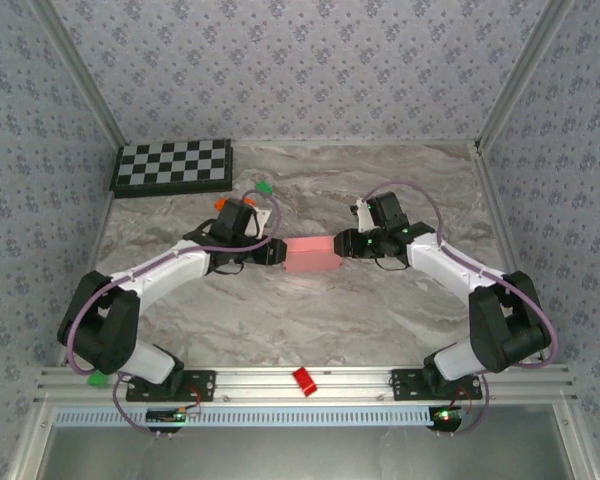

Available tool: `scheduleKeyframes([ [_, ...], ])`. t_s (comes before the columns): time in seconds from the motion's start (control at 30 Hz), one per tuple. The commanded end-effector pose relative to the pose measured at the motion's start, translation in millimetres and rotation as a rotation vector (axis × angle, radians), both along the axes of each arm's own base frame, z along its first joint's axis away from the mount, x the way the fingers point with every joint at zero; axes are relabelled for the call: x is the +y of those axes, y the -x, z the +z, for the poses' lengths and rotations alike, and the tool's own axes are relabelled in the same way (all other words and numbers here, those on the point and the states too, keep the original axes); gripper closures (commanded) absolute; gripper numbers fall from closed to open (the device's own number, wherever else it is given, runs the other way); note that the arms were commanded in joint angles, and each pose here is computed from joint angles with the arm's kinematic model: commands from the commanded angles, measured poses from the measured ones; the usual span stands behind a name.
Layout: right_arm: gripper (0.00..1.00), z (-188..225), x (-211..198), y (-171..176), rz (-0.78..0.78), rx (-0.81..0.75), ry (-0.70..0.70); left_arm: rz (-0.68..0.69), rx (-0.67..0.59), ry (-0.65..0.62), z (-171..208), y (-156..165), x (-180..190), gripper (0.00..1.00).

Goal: Fold the paper box

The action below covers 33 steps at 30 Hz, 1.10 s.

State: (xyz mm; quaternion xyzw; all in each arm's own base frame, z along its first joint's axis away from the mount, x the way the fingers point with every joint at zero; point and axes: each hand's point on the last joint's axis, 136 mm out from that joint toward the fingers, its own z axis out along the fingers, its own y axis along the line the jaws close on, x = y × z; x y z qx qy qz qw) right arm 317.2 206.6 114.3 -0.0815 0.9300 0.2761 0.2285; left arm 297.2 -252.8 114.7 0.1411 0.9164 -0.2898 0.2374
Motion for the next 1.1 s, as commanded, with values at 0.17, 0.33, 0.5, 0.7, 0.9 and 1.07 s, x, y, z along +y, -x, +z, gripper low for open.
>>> scheduleKeyframes([
  [0.17,0.59,-13.5,-7.2,4.7,-0.005,0.048,0.050,-0.009,0.058,-0.049,-11.2,-0.1,-0.4,0.54],
  [0.33,0.59,-1.0,-7.6,1.6,-0.009,0.009,0.043,-0.016,0.027,-0.034,1.6,1.2,-0.2,0.53],
  [0.5,0.51,28.6,-9.1,-7.1,-0.020,-0.088,0.029,-0.028,-0.071,-0.028,34.5,-8.6,-1.0,0.46],
  [0.7,0.44,56.0,-24.2,-12.5,-0.066,-0.189,0.052,-0.120,-0.225,-0.064,67.8,-18.9,-6.2,0.29],
  [0.9,0.42,50.7,-48.5,-1.7,-0.112,-0.185,0.077,-0.385,-0.386,-0.198,77.3,-15.7,-25.7,0.13],
  [1.07,0.42,36.5,-66.9,12.2,-0.146,-0.152,0.088,-0.584,-0.435,-0.311,63.9,-16.7,-40.2,0.10],
])
